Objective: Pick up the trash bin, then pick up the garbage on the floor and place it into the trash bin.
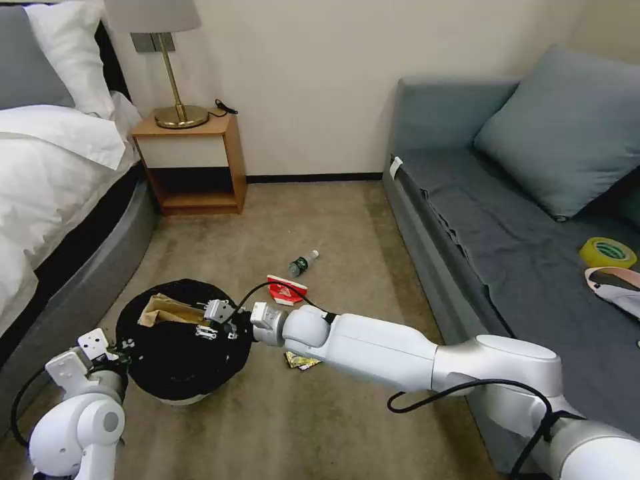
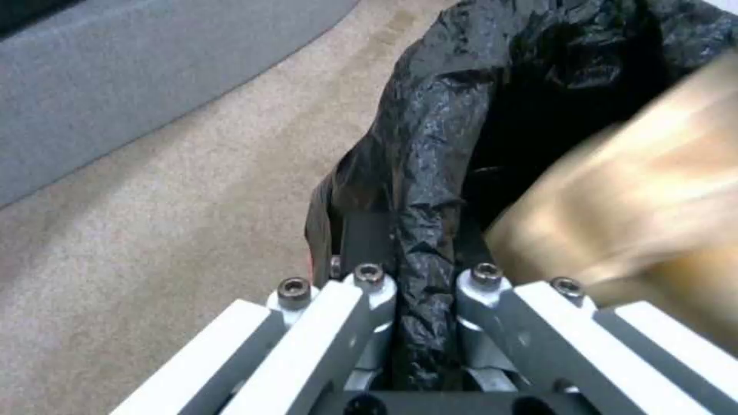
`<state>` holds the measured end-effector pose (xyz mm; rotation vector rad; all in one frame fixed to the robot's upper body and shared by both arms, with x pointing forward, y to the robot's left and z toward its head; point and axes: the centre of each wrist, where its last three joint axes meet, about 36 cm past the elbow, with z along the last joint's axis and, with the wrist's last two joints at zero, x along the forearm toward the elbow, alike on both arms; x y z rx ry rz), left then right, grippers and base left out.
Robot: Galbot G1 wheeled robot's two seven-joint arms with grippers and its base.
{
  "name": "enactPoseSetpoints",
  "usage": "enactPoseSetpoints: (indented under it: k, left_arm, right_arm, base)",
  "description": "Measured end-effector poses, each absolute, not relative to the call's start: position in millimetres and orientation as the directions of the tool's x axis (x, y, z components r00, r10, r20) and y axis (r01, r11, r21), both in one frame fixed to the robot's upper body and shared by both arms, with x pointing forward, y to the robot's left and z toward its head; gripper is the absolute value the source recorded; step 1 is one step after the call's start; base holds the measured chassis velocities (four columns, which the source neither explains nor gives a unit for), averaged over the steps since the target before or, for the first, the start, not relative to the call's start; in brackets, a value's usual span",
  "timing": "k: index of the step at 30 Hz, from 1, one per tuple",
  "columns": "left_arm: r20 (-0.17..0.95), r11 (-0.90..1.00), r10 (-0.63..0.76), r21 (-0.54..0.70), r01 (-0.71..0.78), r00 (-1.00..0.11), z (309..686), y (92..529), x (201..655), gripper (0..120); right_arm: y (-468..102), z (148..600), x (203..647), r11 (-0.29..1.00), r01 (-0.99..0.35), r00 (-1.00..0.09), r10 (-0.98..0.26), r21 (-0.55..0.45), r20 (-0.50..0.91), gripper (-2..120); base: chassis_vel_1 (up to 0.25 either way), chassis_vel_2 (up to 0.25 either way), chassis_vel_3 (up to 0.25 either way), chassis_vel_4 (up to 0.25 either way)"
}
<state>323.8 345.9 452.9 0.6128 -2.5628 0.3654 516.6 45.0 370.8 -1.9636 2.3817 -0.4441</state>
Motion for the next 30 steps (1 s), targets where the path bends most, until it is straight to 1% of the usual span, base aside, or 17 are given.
enactPoseSetpoints:
  k: [3, 4, 5, 6, 8, 9, 10, 12, 14, 18, 19, 23, 24, 27, 28, 29, 30]
  left_arm:
    - [0.505, 0.864, -0.355, -0.144, -0.482, -0.787, 453, 346, 324, 4]
    - [0.505, 0.864, -0.355, -0.144, -0.482, -0.787, 453, 346, 324, 4]
    - [0.505, 0.864, -0.354, -0.144, -0.482, -0.787, 453, 346, 324, 4]
    - [0.505, 0.864, -0.355, -0.144, -0.482, -0.787, 454, 346, 323, 4]
    - [0.504, 0.863, -0.355, -0.146, -0.483, -0.787, 454, 346, 323, 4]
    - [0.504, 0.863, -0.355, -0.146, -0.483, -0.787, 454, 346, 323, 4]
    - [0.504, 0.863, -0.356, -0.145, -0.483, -0.787, 454, 347, 323, 4]
    - [0.506, 0.862, -0.358, -0.145, -0.486, -0.785, 453, 348, 323, 4]
    - [0.506, 0.862, -0.358, -0.146, -0.486, -0.785, 453, 348, 323, 4]
    - [0.502, 0.862, -0.357, -0.149, -0.485, -0.788, 455, 349, 323, 4]
    - [0.502, 0.862, -0.357, -0.149, -0.485, -0.788, 455, 349, 323, 4]
    - [0.499, 0.862, -0.357, -0.149, -0.484, -0.789, 458, 350, 321, 4]
    - [0.499, 0.862, -0.357, -0.149, -0.484, -0.789, 458, 350, 321, 4]
    - [0.497, 0.862, -0.358, -0.15, -0.485, -0.79, 458, 351, 321, 4]
    - [0.497, 0.862, -0.359, -0.149, -0.485, -0.79, 458, 352, 322, 4]
    - [0.497, 0.862, -0.359, -0.149, -0.485, -0.79, 458, 352, 322, 4]
    - [0.496, 0.862, -0.358, -0.15, -0.485, -0.791, 459, 352, 322, 4]
  right_arm:
    - [47, 371, 516, 0.164, -0.959, -0.204, -0.966, -0.231, 0.16, 62]
    - [47, 371, 516, 0.164, -0.959, -0.204, -0.966, -0.231, 0.16, 62]
    - [48, 372, 516, 0.164, -0.959, -0.203, -0.966, -0.232, 0.159, 70]
    - [48, 372, 516, 0.163, -0.959, -0.203, -0.966, -0.233, 0.16, 73]
    - [49, 373, 517, 0.164, -0.958, -0.203, -0.966, -0.233, 0.157, 84]
    - [49, 373, 517, 0.164, -0.958, -0.203, -0.966, -0.233, 0.157, 84]
    - [49, 375, 517, 0.167, -0.958, -0.206, -0.967, -0.234, 0.152, 87]
    - [47, 387, 519, 0.188, -0.953, -0.222, -0.967, -0.236, 0.123, 96]
    - [46, 390, 520, 0.197, -0.952, -0.229, -0.967, -0.236, 0.116, 98]
    - [37, 421, 524, 0.274, -0.931, -0.292, -0.955, -0.242, 0.041, 100]
    - [37, 421, 524, 0.274, -0.931, -0.292, -0.955, -0.242, 0.041, 100]
    - [20, 462, 531, 0.386, -0.887, -0.385, -0.921, -0.252, -0.057, 100]
    - [20, 462, 531, 0.386, -0.887, -0.385, -0.921, -0.252, -0.057, 100]
    - [-6, 489, 534, 0.496, -0.83, -0.486, -0.868, -0.256, -0.103, 100]
    - [-24, 502, 533, 0.559, -0.789, -0.547, -0.828, -0.254, -0.123, 100]
    - [-24, 502, 533, 0.559, -0.789, -0.547, -0.828, -0.254, -0.123, 100]
    - [-34, 506, 533, 0.587, -0.769, -0.575, -0.808, -0.252, -0.128, 100]
  base:
    - [0.0, 0.0, 0.0, 0.0]
    - [0.0, 0.0, 0.0, 0.0]
    - [0.0, 0.0, 0.0, 0.0]
    - [0.0, 0.0, 0.0, 0.0]
    - [0.0, 0.0, 0.0, 0.0]
    - [0.0, 0.0, 0.0, 0.0]
    - [0.0, 0.0, 0.0, 0.0]
    - [0.0, 0.0, 0.0, 0.0]
    - [0.0, 0.0, 0.0, 0.0]
    - [0.0, 0.0, 0.0, 0.0]
    - [0.0, 0.0, 0.0, 0.0]
    - [0.0, 0.0, 0.0, 0.0]
    - [0.0, 0.0, 0.0, 0.0]
    - [0.0, 0.0, 0.0, 0.0]
    - [0.0, 0.0, 0.0, 0.0]
    - [0.0, 0.0, 0.0, 0.0]
    - [0.0, 0.0, 0.0, 0.0]
